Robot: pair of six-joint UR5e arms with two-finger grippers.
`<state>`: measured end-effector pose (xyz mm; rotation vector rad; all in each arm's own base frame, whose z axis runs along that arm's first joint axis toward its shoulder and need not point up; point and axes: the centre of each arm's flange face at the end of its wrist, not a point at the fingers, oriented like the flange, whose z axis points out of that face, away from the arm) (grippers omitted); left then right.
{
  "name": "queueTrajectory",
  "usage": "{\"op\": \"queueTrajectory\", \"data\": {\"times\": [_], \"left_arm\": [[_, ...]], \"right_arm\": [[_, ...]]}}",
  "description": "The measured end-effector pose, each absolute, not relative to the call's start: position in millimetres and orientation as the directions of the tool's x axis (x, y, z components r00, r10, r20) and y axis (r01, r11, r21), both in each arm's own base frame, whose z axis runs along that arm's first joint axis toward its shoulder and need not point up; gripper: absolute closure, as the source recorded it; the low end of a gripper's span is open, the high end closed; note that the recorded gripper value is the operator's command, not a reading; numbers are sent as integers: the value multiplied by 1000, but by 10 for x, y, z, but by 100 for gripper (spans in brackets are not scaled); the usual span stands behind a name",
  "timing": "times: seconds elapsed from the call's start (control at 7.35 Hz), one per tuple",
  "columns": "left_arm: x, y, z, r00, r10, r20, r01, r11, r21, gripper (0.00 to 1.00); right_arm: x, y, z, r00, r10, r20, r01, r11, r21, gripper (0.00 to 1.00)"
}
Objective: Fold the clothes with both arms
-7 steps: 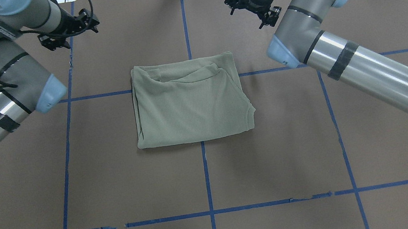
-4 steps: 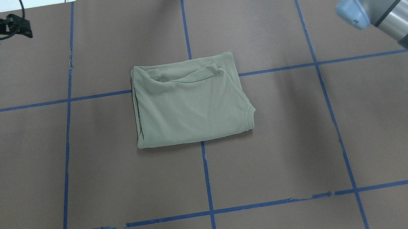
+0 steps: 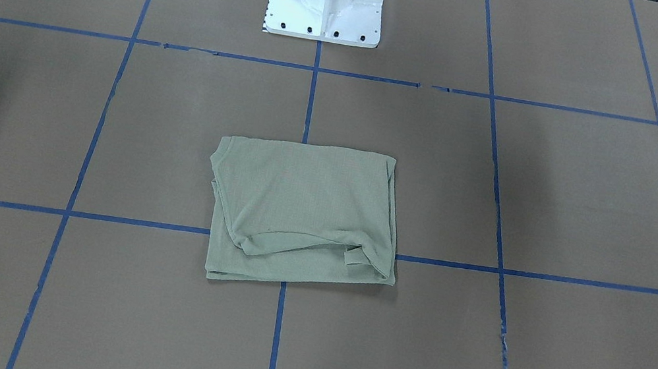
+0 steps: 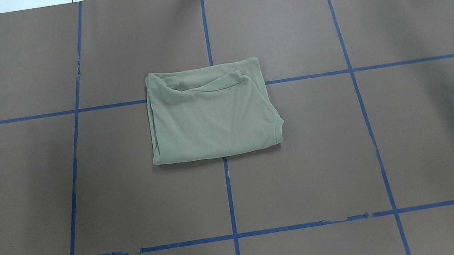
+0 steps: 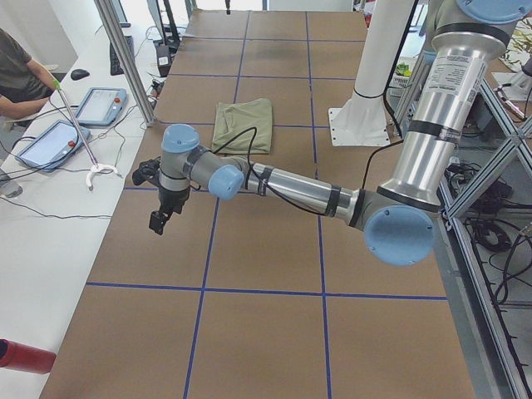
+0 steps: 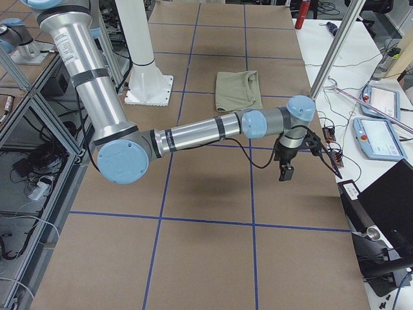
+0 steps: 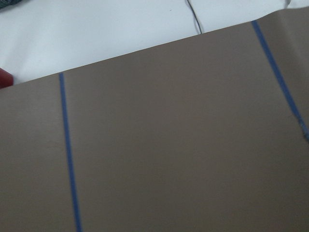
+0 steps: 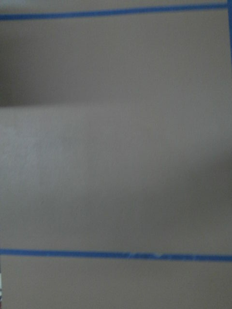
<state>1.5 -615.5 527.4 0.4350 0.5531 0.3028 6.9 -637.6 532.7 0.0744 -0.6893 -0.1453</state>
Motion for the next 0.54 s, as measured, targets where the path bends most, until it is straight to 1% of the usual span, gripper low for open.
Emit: {"op": "queueTrajectory", "data": {"times": [0.27, 0.41, 0.54], "left_arm": [[-438, -5674, 5805, 763, 501, -408, -272, 821, 501, 0], [-522, -5450, 5943, 759, 499, -418, -270, 825, 496, 0], [-559, -5343, 6015, 766, 478, -429, -253, 839, 482, 0]], "right_arm": [[659, -5912, 5854, 730, -263, 631, 228, 964, 137, 0], [787, -5678, 6029, 713, -269, 648, 237, 962, 139, 0], [827, -5518, 6101, 703, -273, 656, 238, 960, 145, 0]]}}
